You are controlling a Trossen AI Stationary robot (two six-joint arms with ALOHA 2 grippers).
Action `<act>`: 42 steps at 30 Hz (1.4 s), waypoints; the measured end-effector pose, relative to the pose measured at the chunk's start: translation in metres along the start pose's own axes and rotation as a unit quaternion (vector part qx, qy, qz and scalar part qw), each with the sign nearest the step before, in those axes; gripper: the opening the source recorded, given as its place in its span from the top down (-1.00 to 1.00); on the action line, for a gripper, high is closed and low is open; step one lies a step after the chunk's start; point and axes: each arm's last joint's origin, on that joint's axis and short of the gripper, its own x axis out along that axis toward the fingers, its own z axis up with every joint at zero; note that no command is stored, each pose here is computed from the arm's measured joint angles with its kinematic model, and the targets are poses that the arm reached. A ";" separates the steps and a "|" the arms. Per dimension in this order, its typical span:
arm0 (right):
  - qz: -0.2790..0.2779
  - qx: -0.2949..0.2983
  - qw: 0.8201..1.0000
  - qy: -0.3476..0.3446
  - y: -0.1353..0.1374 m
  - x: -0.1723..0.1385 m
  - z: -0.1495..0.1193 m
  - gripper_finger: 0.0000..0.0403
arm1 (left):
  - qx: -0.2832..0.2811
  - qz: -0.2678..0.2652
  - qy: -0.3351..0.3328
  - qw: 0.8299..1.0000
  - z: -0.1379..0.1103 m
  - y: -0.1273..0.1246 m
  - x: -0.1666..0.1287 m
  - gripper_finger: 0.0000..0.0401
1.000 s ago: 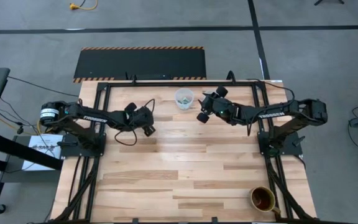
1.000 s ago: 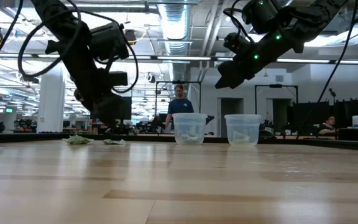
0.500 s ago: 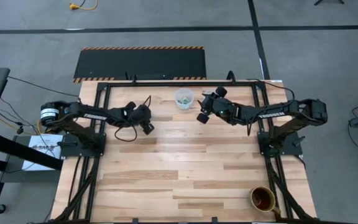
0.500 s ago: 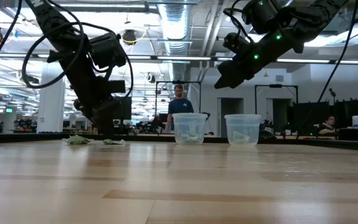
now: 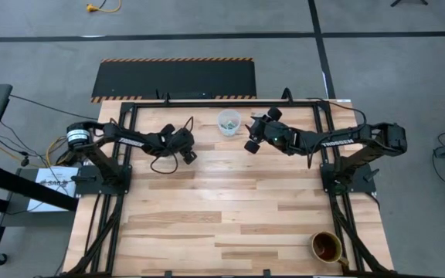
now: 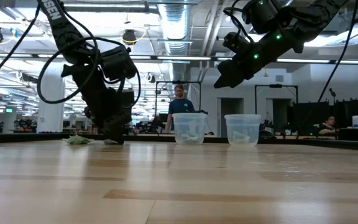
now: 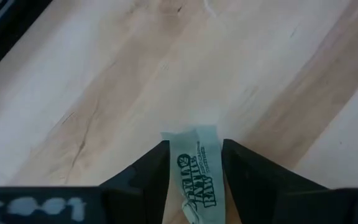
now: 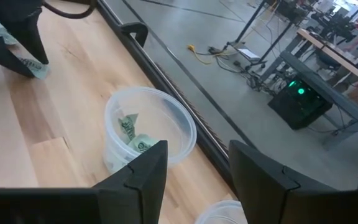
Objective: Pick and place Stevia / Truvia into bins
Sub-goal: Put the stevia packet into the right transparent container
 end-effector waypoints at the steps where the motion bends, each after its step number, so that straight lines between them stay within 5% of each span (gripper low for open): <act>1: 0.002 0.000 1.000 -0.001 0.000 0.000 0.000 0.18 | 0.003 0.000 0.001 1.000 0.000 0.000 0.000 0.31; 11: 0.006 0.000 1.000 -0.001 0.000 0.000 0.000 0.21 | 0.017 -0.020 0.002 1.000 0.000 -0.004 0.000 0.93; 19: 0.008 0.001 1.000 -0.002 0.000 0.000 0.000 0.24 | 0.032 -0.029 -0.083 0.996 0.010 -0.019 -0.006 0.99; 23: 0.033 0.001 0.999 -0.009 0.002 0.000 0.001 0.24 | 0.020 -0.033 -0.184 0.982 0.029 -0.025 -0.023 1.00; 31: 0.084 0.008 0.996 -0.035 0.004 0.000 0.004 0.25 | 0.024 -0.111 -0.370 0.922 0.063 -0.026 -0.067 1.00; 42: 0.206 0.016 0.973 -0.098 0.010 -0.003 0.012 0.31 | 0.047 -0.276 -0.541 0.793 0.083 -0.028 -0.103 1.00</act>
